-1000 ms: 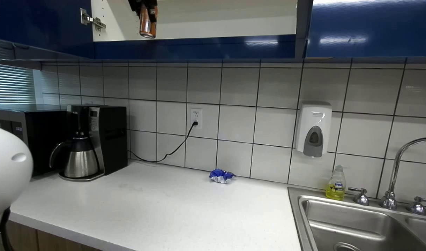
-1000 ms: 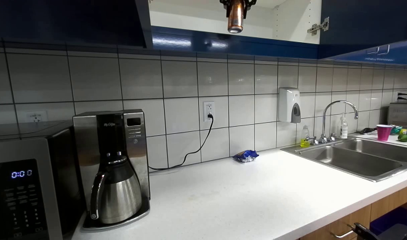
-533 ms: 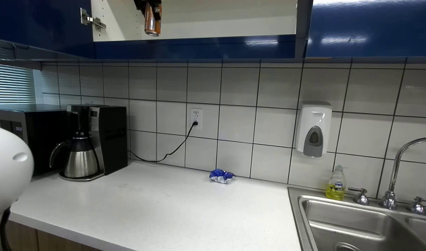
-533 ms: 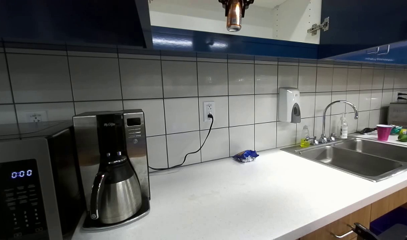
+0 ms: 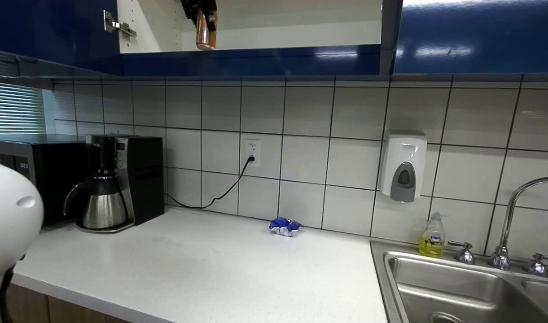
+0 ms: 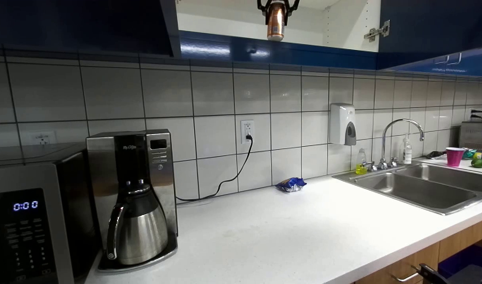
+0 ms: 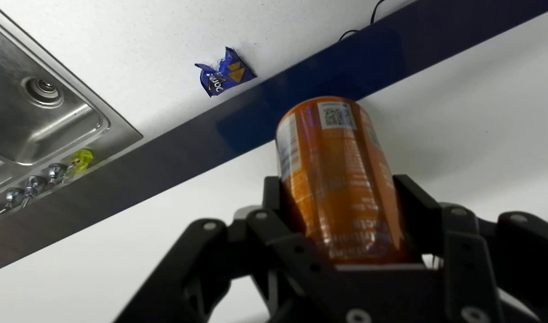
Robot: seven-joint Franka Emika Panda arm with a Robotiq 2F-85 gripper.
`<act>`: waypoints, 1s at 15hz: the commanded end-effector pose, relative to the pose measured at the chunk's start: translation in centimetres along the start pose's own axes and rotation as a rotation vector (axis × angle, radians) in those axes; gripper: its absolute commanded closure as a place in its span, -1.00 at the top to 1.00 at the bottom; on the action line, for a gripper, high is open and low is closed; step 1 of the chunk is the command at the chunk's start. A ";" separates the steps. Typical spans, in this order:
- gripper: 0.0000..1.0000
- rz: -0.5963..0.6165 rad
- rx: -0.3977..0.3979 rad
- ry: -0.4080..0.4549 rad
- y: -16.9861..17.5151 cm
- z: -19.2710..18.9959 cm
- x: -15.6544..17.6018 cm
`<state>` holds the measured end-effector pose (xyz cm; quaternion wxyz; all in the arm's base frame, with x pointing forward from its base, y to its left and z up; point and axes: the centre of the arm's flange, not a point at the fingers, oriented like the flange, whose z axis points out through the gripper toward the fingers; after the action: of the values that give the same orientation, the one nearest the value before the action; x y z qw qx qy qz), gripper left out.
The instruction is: Put the orange can in the open upper cabinet.
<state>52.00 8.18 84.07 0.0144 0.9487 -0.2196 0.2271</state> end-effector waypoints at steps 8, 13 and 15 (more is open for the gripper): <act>-0.23 0.056 -0.028 0.009 -1.2 -0.2 4.4; -0.23 0.064 -0.034 0.009 -1.3 0.5 5.1; 0.77 0.063 -0.031 0.005 -1.2 0.6 5.1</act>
<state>55.46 6.77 83.60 0.0195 0.9431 -0.2417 0.2276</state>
